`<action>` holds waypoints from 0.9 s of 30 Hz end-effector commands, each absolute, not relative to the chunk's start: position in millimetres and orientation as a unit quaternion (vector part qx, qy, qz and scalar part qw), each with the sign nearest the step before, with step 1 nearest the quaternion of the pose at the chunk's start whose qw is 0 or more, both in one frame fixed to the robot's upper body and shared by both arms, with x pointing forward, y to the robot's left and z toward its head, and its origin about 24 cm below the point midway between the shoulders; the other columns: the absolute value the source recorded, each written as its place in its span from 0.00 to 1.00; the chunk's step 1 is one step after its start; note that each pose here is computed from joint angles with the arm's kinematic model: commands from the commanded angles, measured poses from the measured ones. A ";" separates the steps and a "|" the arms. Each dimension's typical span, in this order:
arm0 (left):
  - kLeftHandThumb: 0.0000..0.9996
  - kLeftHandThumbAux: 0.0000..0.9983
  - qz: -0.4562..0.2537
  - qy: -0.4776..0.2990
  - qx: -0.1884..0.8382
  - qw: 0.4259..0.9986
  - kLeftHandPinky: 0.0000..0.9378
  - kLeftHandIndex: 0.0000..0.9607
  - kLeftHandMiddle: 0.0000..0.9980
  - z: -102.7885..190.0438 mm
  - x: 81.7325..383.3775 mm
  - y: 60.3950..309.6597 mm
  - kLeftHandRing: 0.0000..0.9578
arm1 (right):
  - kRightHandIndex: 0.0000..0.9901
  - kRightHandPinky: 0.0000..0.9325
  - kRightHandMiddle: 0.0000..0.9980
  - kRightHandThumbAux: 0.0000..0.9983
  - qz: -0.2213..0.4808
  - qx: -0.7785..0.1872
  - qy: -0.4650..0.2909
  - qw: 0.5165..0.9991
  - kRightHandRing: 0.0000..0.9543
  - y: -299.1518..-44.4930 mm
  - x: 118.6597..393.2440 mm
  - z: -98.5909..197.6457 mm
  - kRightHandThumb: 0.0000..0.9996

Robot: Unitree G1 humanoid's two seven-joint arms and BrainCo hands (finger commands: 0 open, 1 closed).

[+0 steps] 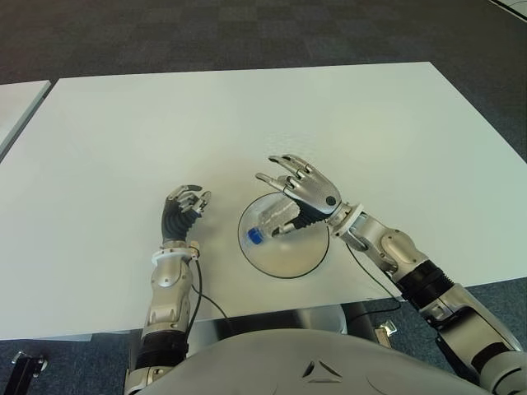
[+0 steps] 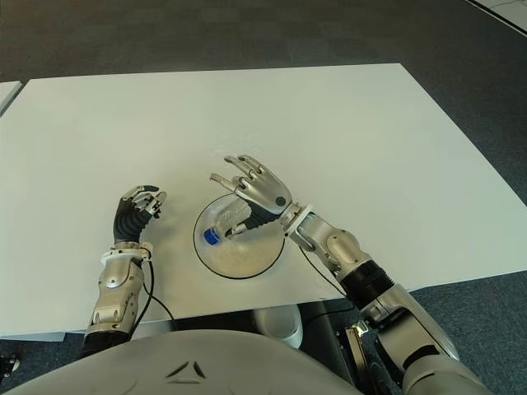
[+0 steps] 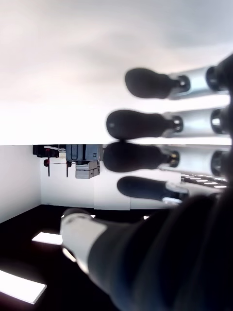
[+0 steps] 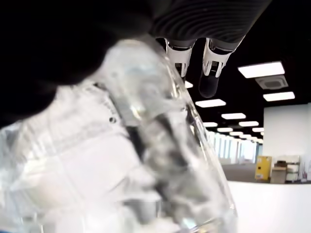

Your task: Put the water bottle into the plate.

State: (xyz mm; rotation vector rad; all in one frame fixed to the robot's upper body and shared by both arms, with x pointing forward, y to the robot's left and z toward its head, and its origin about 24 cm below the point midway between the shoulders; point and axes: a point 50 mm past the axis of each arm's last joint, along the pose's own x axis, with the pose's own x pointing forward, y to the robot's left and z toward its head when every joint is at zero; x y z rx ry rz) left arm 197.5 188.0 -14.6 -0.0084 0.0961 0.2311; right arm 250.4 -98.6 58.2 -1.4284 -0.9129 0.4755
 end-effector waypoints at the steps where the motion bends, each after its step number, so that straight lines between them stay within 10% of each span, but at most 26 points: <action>1: 0.71 0.72 0.116 0.055 -0.007 0.992 0.73 0.45 0.71 -17.0 199.2 185.6 0.73 | 0.00 0.00 0.00 0.31 0.182 -0.606 -0.427 0.646 0.00 -103.7 250.8 67.6 0.32; 27: 0.71 0.72 0.121 0.053 -0.014 0.991 0.72 0.45 0.71 -17.0 196.8 184.7 0.72 | 0.00 0.00 0.00 0.30 0.123 -0.580 -0.502 0.629 0.00 -109.8 248.2 82.6 0.23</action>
